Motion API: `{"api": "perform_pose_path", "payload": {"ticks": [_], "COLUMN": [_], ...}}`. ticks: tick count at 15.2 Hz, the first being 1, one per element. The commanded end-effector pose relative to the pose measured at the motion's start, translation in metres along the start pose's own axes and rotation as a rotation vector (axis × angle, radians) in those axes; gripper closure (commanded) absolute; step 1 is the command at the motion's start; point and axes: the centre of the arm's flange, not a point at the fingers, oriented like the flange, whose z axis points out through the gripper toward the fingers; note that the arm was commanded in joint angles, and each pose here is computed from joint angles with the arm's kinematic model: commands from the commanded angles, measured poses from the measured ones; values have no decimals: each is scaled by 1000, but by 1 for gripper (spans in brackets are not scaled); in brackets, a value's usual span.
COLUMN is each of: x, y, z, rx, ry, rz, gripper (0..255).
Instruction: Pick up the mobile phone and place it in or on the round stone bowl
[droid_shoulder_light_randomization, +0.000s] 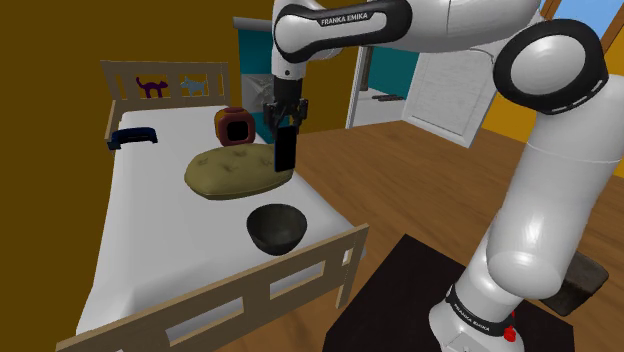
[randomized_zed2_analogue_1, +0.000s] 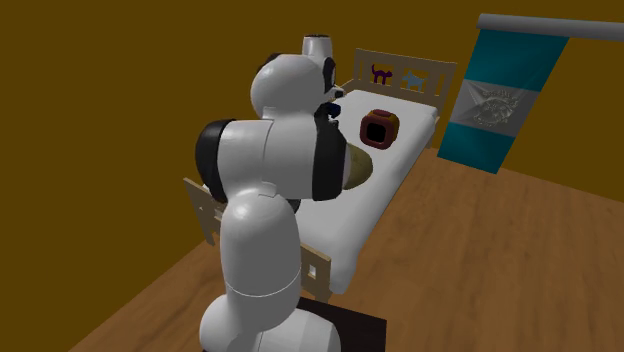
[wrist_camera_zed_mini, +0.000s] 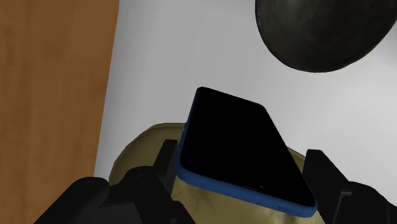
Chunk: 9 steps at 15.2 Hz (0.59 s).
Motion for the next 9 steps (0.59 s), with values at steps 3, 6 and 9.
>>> {"api": "perform_pose_path", "payload": {"ticks": [3, 6, 9], "x": [-35, -64, -92], "y": [-32, -57, -83], "z": [-12, -22, -32], "rx": [0, 0, 0], "ry": [0, 0, 0], "rz": [0, 0, 0], "gripper": [255, 255, 255]}}
